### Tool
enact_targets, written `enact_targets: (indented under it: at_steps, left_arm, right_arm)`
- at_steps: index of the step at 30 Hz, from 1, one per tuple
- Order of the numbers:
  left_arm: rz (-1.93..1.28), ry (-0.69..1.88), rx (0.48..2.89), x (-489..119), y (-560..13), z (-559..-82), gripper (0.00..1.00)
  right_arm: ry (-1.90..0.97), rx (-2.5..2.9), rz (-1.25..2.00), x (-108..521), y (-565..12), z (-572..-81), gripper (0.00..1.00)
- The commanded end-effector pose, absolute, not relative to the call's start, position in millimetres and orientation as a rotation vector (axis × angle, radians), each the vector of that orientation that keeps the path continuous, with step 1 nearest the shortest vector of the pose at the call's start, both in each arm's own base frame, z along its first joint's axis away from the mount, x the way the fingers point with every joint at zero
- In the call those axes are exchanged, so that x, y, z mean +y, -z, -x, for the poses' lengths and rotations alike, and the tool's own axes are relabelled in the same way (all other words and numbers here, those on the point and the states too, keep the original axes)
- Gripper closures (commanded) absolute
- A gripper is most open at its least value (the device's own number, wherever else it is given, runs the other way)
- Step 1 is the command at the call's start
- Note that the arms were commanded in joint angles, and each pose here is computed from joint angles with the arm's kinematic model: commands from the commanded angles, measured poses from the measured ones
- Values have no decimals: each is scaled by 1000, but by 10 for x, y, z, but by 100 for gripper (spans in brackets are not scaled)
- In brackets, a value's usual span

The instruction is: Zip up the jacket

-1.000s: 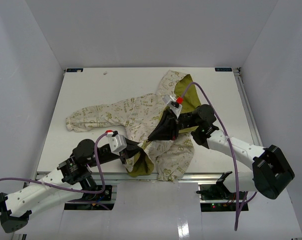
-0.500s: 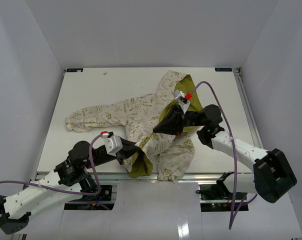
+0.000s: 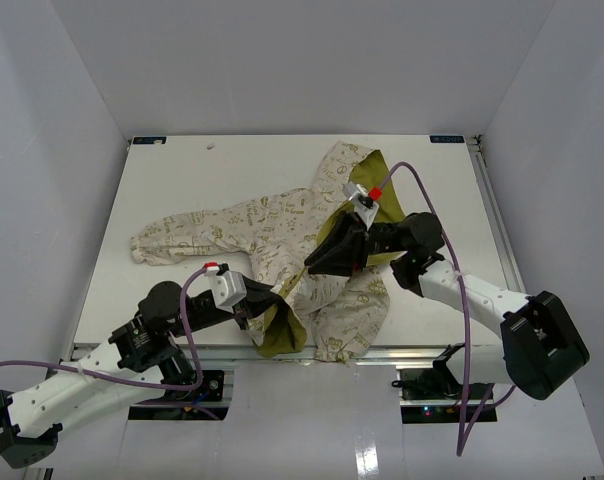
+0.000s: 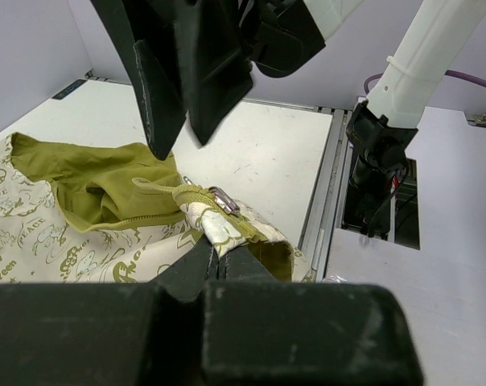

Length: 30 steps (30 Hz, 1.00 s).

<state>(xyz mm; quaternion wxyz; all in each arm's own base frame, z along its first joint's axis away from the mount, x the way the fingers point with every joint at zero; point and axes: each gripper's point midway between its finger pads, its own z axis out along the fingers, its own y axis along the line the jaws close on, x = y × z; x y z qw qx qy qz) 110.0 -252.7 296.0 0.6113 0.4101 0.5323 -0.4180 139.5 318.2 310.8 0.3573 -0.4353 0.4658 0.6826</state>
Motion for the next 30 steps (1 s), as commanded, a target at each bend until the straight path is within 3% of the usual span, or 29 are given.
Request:
enact_targets:
  at_steps: [1,30]
  left_arm:
    - [-924,990,1175,-2527,-3182,-1065,100]
    - [-928,982,1186,-2561,-3137,-1097,100]
  right_arm:
    - [-1809,1056,1226,3145,-3303,-1143,57]
    - [-1815,1096,1242,3403,-3247,-1085,65]
